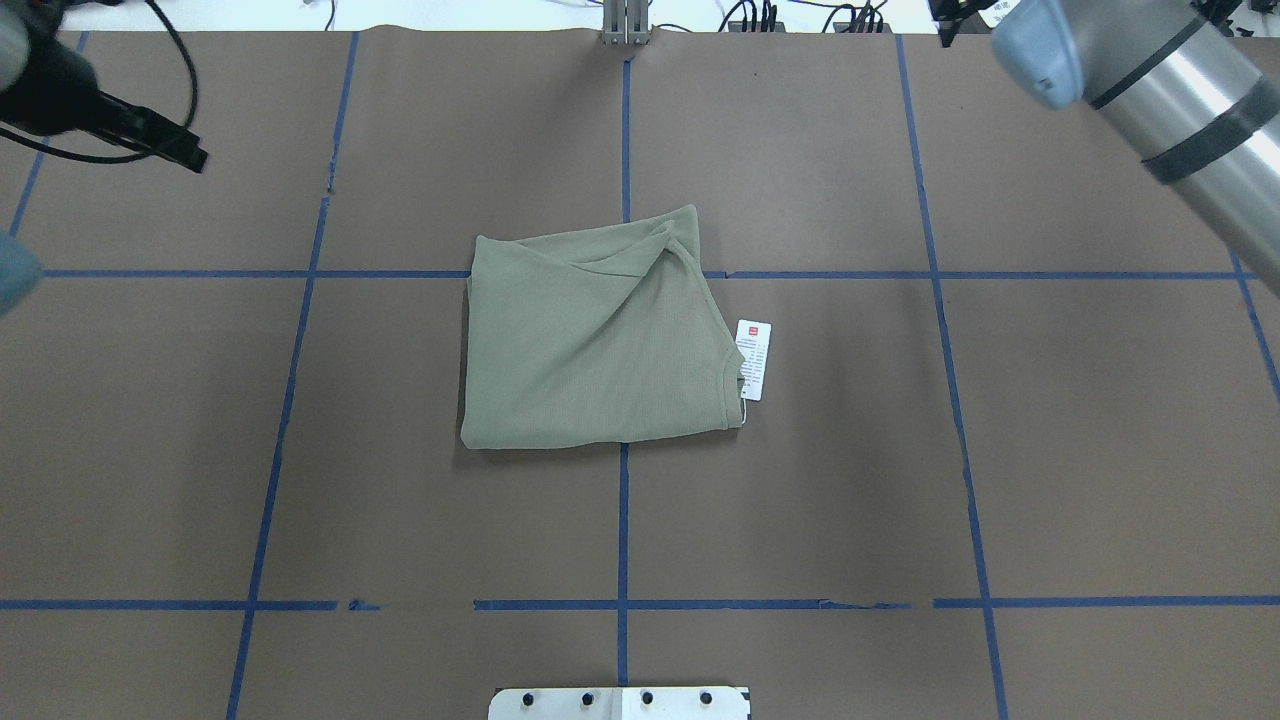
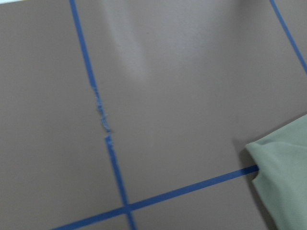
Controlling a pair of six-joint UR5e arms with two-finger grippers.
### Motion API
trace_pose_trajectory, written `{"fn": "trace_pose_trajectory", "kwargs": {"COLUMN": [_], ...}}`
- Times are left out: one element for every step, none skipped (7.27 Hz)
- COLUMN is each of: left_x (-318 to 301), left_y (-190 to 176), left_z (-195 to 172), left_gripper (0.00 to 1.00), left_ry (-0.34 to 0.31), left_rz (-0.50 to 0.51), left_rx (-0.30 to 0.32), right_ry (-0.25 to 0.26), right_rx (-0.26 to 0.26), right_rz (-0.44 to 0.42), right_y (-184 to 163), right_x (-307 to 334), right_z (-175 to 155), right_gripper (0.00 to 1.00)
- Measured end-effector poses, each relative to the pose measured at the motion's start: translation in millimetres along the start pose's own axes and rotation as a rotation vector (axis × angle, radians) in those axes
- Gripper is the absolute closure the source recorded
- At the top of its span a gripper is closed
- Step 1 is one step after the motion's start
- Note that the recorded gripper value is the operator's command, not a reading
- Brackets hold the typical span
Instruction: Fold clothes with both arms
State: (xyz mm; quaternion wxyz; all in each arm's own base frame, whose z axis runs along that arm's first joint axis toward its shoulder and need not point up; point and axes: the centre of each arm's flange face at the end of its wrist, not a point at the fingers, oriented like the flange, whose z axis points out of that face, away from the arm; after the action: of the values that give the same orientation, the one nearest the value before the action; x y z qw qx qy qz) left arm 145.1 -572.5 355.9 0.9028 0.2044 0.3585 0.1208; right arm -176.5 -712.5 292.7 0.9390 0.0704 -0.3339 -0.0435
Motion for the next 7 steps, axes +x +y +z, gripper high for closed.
{"fn": "trace_pose_trajectory", "kwargs": {"left_x": [-74.3, -143.6, -196.4, -234.2, -255.8, -272.5, -286.0], "left_y": [15.4, 41.8, 77.8, 125.4, 163.0, 189.4, 208.9], "left_z": [-33.3, -58.9, -73.1, -75.0, -68.6, -64.6, -64.2], "left_gripper": [0.0, 0.0, 0.0, 0.0, 0.0, 0.0, 0.0], "left_ry": [-0.081, -0.132, -0.154, -0.161, -0.161, -0.158, -0.152], "left_rz": [0.077, 0.126, 0.141, 0.111, 0.068, 0.027, -0.015], "left_rx": [-0.042, -0.083, -0.118, -0.156, -0.195, -0.219, -0.23], "right_ry": [-0.009, -0.017, -0.018, -0.019, -0.032, -0.055, -0.069], "right_rx": [-0.02, -0.032, -0.043, -0.065, -0.087, -0.103, -0.118], "right_rz": [-0.072, -0.129, -0.159, -0.154, -0.12, -0.076, -0.037], "right_y": [12.7, 36.1, 69.9, 115.8, 160.7, 208.1, 250.7], "right_x": [72.1, 141.1, 199.1, 247.5, 281.3, 305.3, 318.4], "right_z": [-11.2, -13.0, -6.7, 9.1, 23.3, 33.3, 39.9], "right_gripper": [0.0, 0.0, 0.0, 0.0, 0.0, 0.0, 0.0]}}
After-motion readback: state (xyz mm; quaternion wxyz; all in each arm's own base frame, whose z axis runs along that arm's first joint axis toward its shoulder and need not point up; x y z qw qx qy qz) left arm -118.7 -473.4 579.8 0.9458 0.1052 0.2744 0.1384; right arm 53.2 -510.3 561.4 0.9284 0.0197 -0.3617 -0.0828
